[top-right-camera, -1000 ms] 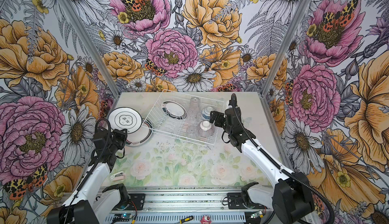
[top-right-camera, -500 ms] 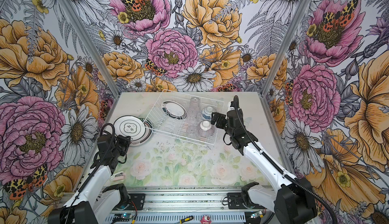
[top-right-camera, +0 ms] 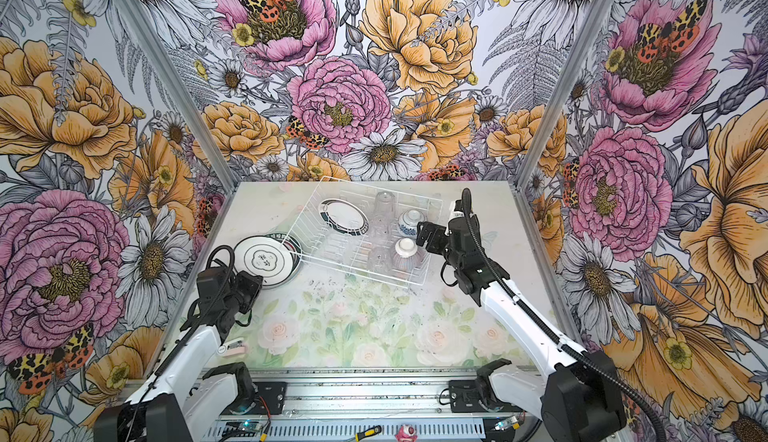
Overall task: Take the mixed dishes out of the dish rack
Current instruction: 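Lower the green-rimmed plate onto the plate stack and open the left gripper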
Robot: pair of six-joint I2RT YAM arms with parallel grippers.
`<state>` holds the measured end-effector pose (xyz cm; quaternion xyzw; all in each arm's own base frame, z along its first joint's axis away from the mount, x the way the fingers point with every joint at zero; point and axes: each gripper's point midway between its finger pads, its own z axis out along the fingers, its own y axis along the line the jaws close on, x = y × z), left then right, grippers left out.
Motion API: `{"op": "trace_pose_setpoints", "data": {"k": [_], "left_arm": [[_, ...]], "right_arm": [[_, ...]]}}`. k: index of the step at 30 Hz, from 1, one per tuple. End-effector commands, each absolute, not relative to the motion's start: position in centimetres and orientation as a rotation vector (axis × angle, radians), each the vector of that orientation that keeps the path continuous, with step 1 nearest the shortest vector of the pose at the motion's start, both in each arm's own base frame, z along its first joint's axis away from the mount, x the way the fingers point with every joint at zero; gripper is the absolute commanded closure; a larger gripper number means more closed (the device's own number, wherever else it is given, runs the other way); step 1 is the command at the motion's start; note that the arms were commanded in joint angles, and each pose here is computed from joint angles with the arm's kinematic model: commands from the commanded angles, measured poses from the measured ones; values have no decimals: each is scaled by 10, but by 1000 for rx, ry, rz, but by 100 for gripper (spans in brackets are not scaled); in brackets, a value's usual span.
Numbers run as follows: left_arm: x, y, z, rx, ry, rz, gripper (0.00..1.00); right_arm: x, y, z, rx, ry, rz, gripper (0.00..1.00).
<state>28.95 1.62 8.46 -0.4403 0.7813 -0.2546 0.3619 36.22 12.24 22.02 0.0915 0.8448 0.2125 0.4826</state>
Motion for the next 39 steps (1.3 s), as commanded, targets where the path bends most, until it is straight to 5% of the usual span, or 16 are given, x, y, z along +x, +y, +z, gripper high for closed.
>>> {"op": "trace_pose_setpoints", "data": {"k": [1, 14, 24, 27, 39], "left_arm": [[303, 7, 104, -1025, 2007, -709, 94], [302, 3, 103, -1009, 2049, -719, 46], [299, -4, 111, -951, 2085, -735, 26], [298, -5, 113, -940, 2105, -717, 3], [287, 2, 115, -954, 2134, -596, 1]], "right_arm": [[362, 122, 222, 229, 2050, 535, 3], [361, 120, 223, 231, 2044, 530, 3], [362, 119, 222, 233, 2046, 525, 3], [362, 118, 222, 235, 2045, 524, 3], [361, 113, 222, 235, 2044, 506, 3]]}}
